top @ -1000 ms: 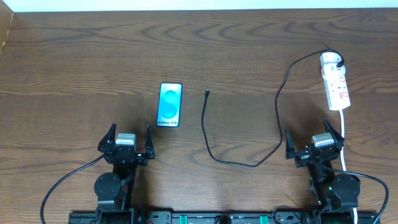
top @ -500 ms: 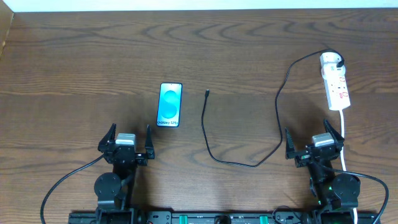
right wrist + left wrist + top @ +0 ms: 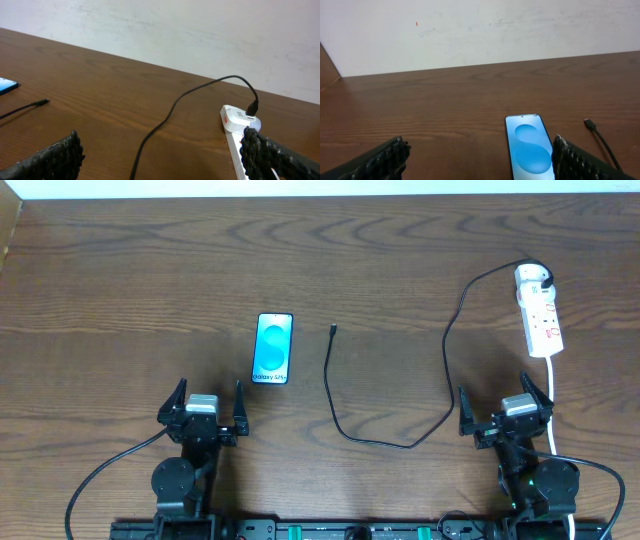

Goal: Plug charger to phone and switch on socket

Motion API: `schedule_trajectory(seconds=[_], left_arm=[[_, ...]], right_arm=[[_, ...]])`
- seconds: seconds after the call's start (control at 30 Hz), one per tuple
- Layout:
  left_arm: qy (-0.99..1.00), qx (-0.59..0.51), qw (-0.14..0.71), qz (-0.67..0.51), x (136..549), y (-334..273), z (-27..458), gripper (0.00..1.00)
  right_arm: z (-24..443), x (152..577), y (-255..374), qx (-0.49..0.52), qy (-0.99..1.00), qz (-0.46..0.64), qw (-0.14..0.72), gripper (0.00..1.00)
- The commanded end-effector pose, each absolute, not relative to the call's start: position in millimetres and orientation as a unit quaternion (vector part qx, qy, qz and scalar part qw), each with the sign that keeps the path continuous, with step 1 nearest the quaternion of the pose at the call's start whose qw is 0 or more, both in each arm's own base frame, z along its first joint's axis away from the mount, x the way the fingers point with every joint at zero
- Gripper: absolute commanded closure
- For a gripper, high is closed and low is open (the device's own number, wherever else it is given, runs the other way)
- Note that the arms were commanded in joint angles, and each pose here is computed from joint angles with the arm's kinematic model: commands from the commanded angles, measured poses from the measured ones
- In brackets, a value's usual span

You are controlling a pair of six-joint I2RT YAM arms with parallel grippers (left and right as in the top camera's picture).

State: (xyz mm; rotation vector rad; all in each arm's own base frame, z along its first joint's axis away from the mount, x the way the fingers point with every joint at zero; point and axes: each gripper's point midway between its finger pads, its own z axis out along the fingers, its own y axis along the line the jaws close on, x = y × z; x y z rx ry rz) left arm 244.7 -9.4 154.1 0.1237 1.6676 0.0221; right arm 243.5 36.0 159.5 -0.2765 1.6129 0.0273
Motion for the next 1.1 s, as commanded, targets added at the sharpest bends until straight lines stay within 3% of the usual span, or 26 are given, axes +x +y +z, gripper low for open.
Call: schedule_trajectory(seconds=[0.0,1.07], left_arm=[[0.755,0.058,0.653,0.017,244,-8,138,0.07],[0.729,0.043,0.683,-0.033,244,-18,166,0.07]], right_arm=[[159,243,36,-0.116,0.720,0.017,0.683,0.01],[159,243,36,-0.116,0.720,0.017,0.683,0.01]])
